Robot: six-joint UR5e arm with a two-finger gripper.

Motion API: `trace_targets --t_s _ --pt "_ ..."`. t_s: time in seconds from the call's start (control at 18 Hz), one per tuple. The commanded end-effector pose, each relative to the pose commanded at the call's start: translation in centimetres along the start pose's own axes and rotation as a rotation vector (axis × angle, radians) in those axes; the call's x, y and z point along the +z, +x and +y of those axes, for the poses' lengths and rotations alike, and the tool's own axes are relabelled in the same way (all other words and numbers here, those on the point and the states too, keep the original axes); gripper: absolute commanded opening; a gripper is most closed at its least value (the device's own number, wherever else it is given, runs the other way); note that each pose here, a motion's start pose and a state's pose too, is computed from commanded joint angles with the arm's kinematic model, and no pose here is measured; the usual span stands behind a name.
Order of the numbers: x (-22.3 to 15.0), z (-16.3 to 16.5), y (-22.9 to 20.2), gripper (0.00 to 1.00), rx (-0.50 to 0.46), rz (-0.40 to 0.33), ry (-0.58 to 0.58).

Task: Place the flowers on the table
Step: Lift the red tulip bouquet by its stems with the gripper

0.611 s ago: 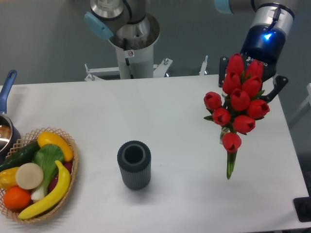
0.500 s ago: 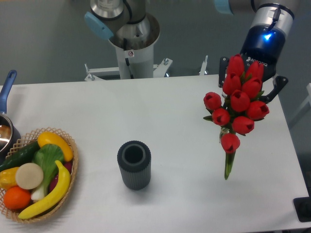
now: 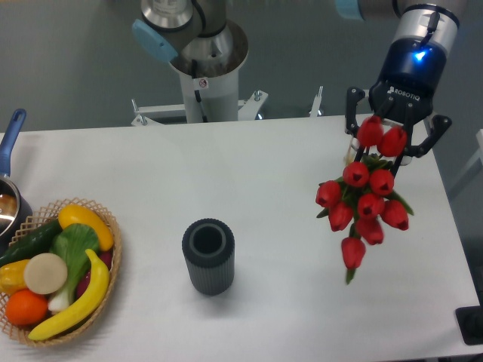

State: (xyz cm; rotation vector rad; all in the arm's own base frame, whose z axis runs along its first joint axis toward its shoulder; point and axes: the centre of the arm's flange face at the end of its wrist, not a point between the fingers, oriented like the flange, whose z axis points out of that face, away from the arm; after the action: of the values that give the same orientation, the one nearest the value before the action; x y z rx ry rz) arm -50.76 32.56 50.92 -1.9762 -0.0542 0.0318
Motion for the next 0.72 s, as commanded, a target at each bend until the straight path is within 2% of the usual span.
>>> trace_targets --t_s 0.06,0.17,0.5,0.72 --pt "0.1 0.6 0.1 0.43 -0.007 -0.016 -0.032" --pt "0.3 1.7 0.5 0.43 -0.006 -0.049 -0.101" --pt "2.2 5.9 1.1 0.44 0.036 -0.009 -0.149" --pt "2.4 7.9 0.8 0.45 0.057 -0.054 -0.284"
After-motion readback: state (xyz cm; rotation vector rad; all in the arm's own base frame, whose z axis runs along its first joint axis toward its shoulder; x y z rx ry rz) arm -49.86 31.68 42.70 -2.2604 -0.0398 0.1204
